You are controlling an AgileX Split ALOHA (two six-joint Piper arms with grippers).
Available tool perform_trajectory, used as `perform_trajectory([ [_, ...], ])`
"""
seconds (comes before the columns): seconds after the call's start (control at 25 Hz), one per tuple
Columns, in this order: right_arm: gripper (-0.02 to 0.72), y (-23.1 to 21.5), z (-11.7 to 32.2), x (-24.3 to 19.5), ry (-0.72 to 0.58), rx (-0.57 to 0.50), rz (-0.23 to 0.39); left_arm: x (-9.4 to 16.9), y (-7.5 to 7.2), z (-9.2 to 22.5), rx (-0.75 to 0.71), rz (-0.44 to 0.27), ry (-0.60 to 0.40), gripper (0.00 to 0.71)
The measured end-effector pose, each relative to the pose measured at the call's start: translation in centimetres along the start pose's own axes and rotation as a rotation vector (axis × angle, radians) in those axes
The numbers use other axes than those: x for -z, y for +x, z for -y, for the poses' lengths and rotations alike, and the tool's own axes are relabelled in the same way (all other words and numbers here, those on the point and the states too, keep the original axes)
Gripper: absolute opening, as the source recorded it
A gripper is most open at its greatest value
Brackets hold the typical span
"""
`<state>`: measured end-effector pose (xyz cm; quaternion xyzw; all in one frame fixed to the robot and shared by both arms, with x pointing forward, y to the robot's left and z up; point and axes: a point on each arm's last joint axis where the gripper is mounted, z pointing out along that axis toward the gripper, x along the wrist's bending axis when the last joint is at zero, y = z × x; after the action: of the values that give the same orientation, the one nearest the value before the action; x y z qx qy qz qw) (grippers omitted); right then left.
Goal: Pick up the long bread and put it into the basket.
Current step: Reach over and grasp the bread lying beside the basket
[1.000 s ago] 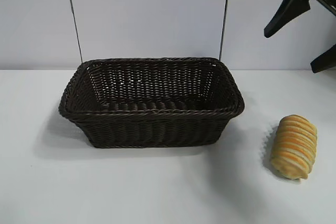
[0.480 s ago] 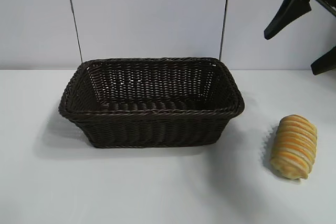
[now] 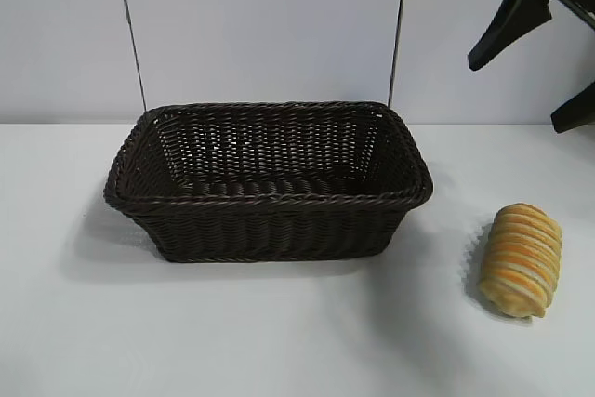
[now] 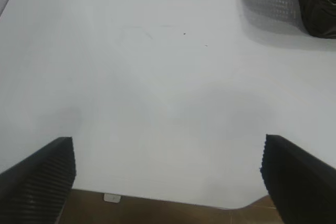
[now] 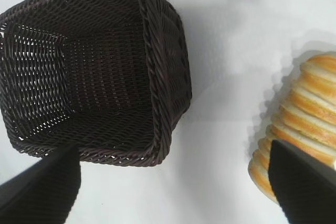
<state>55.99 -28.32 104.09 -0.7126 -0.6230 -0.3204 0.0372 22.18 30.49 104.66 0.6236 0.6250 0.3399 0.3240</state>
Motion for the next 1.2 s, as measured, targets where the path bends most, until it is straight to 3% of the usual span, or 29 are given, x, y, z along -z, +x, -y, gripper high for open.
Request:
perform_trajectory([
  [0.16,0.695,0.0,0.1,0.3,-0.003,0.015,0.01,0.0,0.0,0.0,0.001,0.002,0.001,0.694],
  [0.28,0.695,0.2,0.3,1.4,-0.019,0.041,0.06,-0.1,-0.1,0.0,0.002,0.006,-0.007,0.694],
  [0.64,0.695,-1.6,2.1,5.2,-0.005,0.062,0.422,-0.9,-0.2,-0.1,0.006,0.013,-0.043,0.694],
  [0.72,0.695,-2.4,2.5,4.7,-0.004,0.057,0.462,-0.9,-0.2,-0.1,0.007,0.013,-0.045,0.694],
  [1.2,0.695,-5.4,3.9,-1.5,-0.069,-0.06,0.391,-1.0,-0.2,-0.1,0.007,0.014,-0.048,0.694],
])
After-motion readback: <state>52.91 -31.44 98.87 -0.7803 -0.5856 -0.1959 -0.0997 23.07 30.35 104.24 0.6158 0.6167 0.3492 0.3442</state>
